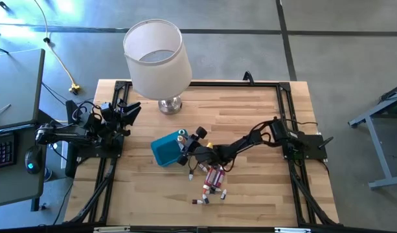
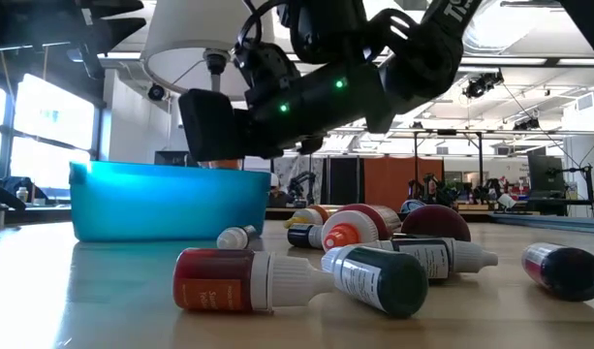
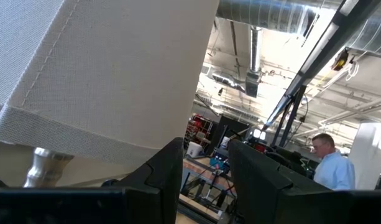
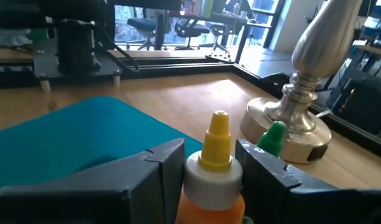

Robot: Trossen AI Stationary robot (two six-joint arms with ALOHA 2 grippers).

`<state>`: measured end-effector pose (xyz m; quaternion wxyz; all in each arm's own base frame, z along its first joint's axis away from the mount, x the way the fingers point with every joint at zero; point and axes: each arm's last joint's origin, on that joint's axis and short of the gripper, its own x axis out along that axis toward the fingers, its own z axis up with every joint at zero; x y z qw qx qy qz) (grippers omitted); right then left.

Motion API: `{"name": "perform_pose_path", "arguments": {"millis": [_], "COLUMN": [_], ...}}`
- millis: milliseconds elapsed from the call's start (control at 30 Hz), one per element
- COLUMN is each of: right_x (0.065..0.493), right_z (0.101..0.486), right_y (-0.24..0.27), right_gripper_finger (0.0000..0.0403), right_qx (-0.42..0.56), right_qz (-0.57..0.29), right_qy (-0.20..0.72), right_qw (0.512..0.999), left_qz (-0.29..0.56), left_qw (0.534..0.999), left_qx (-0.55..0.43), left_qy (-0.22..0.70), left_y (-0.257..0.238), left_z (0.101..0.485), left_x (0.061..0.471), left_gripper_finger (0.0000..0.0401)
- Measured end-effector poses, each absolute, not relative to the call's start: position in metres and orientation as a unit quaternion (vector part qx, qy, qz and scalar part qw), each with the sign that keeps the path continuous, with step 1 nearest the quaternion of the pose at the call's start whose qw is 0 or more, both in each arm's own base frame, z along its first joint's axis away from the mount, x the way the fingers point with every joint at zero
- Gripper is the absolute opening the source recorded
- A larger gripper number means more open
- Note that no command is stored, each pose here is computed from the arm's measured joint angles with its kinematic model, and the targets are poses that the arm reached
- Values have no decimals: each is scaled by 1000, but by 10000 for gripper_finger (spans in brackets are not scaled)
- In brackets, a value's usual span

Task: Pick & Place food coloring
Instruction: Put the left large yellow food coloring bottle into the blue bin, then put the large yellow food coloring bottle into the blue bin

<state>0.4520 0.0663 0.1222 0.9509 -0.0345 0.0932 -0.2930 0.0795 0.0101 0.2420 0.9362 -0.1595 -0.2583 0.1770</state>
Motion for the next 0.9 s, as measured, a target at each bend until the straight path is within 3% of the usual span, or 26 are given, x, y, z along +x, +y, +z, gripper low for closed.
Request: {"name": "perform_pose_path", "arguments": {"millis": [400, 767, 900], "right_x": [449, 431, 411], "right_z": [126, 199, 222], "right_y": [66, 100, 121], "right_gripper_finger": [162, 162, 162], "right_qx": [-70, -163, -205], "right_qz": [-349, -341, -347], "right_qy": [93, 73, 118], "right_qw": [930, 923, 907], "left_qz": [177, 177, 177], "left_qw": [936, 936, 936], "left_qx": [-160, -161, -161], "left_qy": [-259, -259, -259], "left_y": [10, 10, 10], "left_z": [242, 242, 242], "left_x": [79, 79, 79], "left_gripper_finger": [128, 128, 128]}}
